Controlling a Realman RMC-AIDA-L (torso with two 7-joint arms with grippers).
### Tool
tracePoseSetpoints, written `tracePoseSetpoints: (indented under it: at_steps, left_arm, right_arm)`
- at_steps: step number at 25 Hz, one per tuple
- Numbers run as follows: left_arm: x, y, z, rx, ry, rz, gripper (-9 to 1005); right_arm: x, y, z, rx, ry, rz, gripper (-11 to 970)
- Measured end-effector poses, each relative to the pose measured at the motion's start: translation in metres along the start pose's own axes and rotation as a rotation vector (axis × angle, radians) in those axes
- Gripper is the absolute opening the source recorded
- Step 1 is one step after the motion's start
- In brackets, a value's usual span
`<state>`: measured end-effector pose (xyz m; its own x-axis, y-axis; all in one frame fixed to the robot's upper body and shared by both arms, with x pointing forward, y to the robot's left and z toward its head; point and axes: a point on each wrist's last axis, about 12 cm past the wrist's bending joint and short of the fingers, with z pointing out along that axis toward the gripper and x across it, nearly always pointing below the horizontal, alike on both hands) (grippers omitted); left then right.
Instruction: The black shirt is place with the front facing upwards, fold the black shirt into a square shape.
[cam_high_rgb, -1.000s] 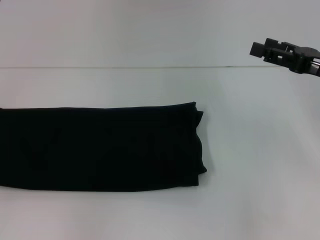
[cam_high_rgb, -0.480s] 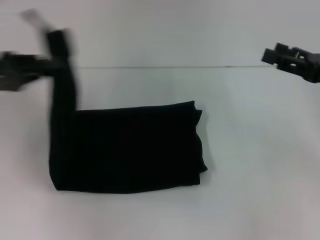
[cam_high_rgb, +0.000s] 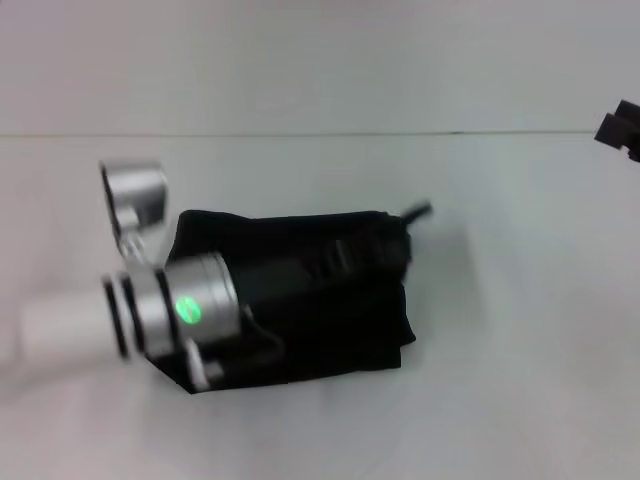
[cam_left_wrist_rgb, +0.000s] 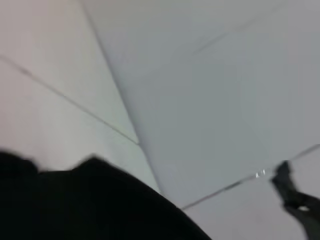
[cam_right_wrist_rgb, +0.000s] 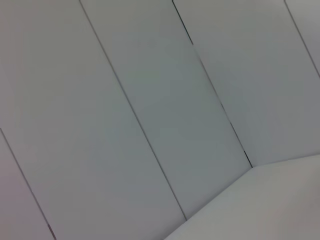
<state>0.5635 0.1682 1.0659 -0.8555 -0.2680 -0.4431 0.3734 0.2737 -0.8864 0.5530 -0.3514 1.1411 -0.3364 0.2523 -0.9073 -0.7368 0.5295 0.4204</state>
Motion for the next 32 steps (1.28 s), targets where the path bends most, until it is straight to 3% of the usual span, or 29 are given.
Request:
tracePoseSetpoints:
  at_steps: [4,9,15,18,25,28,32]
  left_arm:
    - [0.029,0.001,0.011,0.046,-0.023,0.015,68]
    - [0.041,-0.010,0.014,0.154,-0.007,0.067,69]
    - [0.030,-0.033,0.004,0.351,-0.022,0.156,275]
    - [0.013,-0.039,-0.013,0.395,-0.084,0.220,401]
    - [-0.022,-0.030,-0.062,0.267,-0.154,0.421,723]
    - [-0.034,-0.024,-0.082,0.195,-0.161,0.517,936]
    - [-0.040,-0.016,-0.103,0.114,-0.168,0.636,940]
  right_arm:
    - [0.000,0.000,-0.001,0.003,0.003,-0.001,916]
    - [0.001,-0.003,0.004,0.009,0.024,0.021,916]
    - [0.000,-0.013,0.019,0.069,0.102,0.147,916]
    - [-0.006,-0.018,0.028,0.103,0.167,0.222,916]
    - [-0.023,-0.027,0.056,0.166,0.388,0.392,915]
    - [-0.022,-0.027,0.069,0.191,0.473,0.427,915]
    - [-0.014,-0.026,0.088,0.218,0.537,0.450,915]
